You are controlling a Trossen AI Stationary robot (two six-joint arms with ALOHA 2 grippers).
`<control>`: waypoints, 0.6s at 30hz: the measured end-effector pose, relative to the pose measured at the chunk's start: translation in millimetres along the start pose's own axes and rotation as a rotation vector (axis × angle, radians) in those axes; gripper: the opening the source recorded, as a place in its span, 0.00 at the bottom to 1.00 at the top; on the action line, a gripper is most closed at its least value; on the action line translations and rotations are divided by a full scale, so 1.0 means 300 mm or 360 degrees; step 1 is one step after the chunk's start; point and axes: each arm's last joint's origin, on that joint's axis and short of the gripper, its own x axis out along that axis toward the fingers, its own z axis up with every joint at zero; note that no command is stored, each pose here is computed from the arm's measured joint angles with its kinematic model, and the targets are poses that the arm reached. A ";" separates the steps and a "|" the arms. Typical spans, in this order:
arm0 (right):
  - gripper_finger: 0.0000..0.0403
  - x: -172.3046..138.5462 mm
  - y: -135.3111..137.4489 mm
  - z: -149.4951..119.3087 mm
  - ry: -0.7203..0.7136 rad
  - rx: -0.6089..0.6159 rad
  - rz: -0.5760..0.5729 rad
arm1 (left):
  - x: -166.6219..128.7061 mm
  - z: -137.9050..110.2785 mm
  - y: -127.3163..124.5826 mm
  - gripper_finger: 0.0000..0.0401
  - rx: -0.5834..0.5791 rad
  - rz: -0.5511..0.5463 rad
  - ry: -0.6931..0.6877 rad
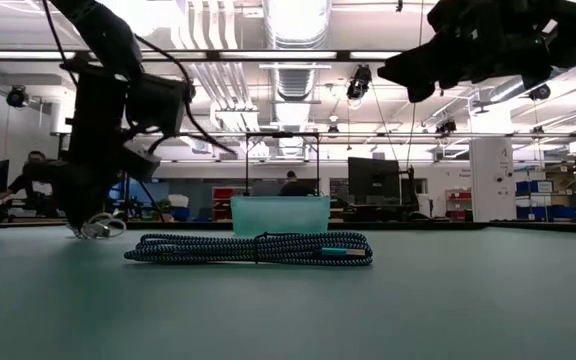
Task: Pick and place USB-C Cables
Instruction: Put the white charger cable into the green bin
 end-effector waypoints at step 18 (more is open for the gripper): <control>0.32 0.004 0.013 -0.003 0.0003 0.0008 0.0030 | 0.042 0.028 -0.007 0.21 0.0035 0.0035 0.0113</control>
